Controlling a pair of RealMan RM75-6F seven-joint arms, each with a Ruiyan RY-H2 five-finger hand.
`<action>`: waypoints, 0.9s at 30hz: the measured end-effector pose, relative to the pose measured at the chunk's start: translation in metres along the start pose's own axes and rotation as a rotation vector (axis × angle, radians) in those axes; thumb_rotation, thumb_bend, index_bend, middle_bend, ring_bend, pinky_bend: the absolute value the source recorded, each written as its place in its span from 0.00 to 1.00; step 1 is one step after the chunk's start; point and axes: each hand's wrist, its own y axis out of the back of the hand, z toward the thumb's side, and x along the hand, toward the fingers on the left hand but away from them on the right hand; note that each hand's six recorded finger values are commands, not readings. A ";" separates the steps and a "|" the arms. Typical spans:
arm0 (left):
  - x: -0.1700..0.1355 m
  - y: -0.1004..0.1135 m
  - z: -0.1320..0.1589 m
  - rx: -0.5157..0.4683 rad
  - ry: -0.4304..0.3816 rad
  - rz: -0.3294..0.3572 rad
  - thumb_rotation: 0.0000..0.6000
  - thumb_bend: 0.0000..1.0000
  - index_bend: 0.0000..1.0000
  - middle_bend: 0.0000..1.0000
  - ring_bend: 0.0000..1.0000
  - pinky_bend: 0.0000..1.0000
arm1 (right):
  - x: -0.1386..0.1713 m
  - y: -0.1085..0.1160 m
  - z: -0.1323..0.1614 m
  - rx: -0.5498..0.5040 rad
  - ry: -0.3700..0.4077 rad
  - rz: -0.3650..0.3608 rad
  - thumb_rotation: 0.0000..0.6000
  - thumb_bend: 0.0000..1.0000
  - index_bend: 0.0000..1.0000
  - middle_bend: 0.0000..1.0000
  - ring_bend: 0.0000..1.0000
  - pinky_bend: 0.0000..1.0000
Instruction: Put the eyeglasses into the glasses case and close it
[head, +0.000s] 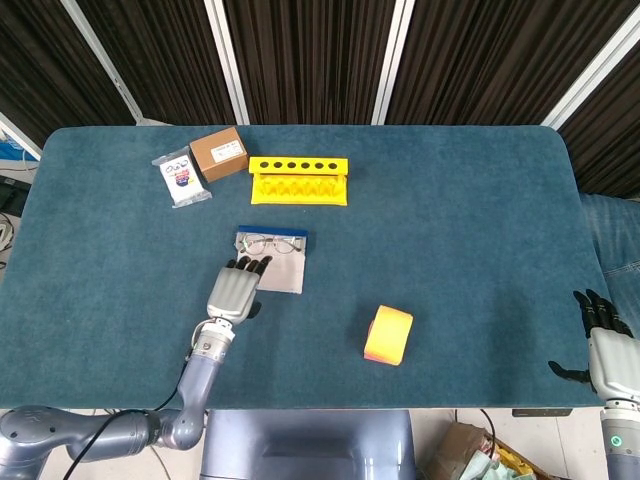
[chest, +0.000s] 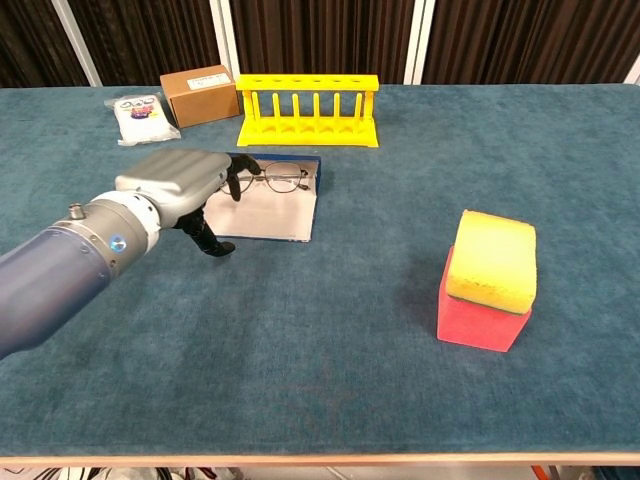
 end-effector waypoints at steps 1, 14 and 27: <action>0.001 -0.001 0.001 0.015 0.003 0.000 1.00 0.21 0.18 0.31 0.19 0.28 | 0.000 0.000 0.000 0.000 -0.001 -0.001 1.00 0.00 0.00 0.00 0.00 0.21; 0.014 -0.002 0.003 0.144 0.027 -0.007 1.00 0.21 0.15 0.27 0.16 0.25 | -0.001 0.001 0.000 0.003 -0.002 -0.005 1.00 0.00 0.00 0.00 0.00 0.21; 0.017 -0.006 0.003 0.149 0.024 -0.036 1.00 0.21 0.09 0.17 0.07 0.13 | 0.000 0.000 -0.001 0.003 -0.002 -0.004 1.00 0.00 0.00 0.00 0.00 0.21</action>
